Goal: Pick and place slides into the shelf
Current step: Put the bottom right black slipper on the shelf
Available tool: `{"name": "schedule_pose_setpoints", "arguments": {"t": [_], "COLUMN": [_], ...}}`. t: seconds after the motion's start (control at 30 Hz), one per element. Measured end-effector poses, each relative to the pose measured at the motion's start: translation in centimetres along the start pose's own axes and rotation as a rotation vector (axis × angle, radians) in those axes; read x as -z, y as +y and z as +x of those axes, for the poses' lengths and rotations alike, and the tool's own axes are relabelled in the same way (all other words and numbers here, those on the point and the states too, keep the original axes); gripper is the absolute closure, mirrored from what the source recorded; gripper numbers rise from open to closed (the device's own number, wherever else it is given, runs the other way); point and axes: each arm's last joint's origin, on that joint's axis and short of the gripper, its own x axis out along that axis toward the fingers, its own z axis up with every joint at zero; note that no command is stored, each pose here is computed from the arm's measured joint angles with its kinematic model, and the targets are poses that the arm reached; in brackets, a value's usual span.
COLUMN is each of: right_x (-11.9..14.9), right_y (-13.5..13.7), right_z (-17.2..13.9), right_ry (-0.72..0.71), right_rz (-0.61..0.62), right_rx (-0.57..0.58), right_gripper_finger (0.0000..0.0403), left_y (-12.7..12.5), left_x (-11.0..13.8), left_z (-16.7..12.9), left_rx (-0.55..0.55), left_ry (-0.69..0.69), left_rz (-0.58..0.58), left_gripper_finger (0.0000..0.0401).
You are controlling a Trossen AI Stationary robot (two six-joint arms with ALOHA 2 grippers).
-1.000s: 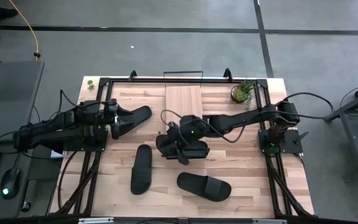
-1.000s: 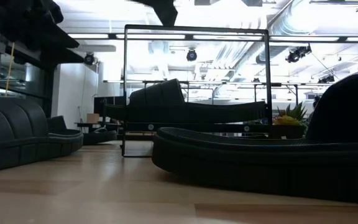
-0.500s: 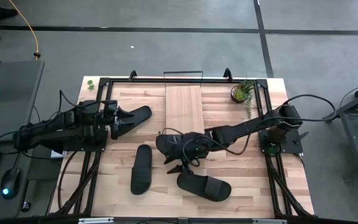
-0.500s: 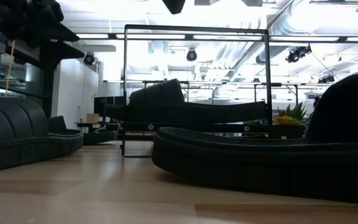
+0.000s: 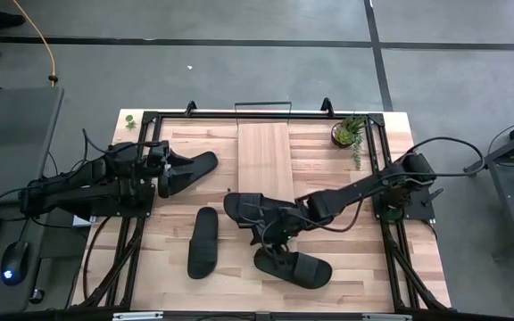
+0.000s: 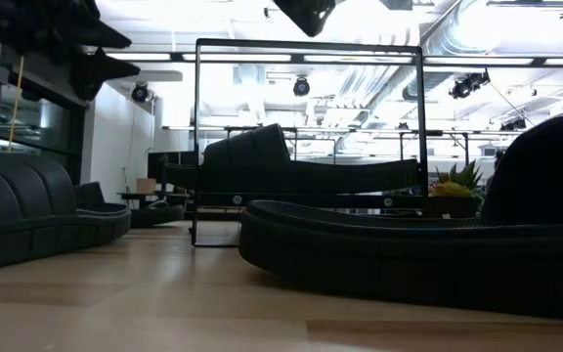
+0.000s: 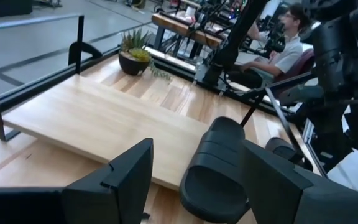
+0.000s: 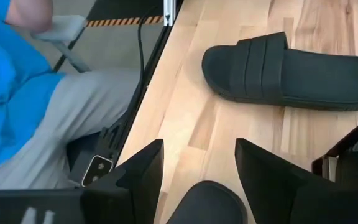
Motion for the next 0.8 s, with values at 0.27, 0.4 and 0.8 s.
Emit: {"name": "schedule_pose_setpoints", "arguments": {"t": [0.27,0.4,0.8], "right_x": [-0.3,-0.7,-0.7], "right_y": [-0.2,0.0,1.0], "right_z": [0.0,0.0,0.2], "right_ry": [-0.044,-0.085,-0.106], "right_rz": [-0.004,-0.033,-0.116], "right_rx": [0.09,0.082,0.061], "right_gripper_finger": [0.0213,0.0213,0.0213], "left_y": [-0.1,-0.1,-0.2], "left_x": [-0.1,-0.1,-0.4], "left_z": [0.0,0.0,0.0], "left_rx": [0.019,0.02,0.029], "left_ry": [-0.011,-0.012,-0.038], "left_rz": [-0.006,-0.018,-0.015], "left_gripper_finger": [0.0185,0.0185,0.0185]}}
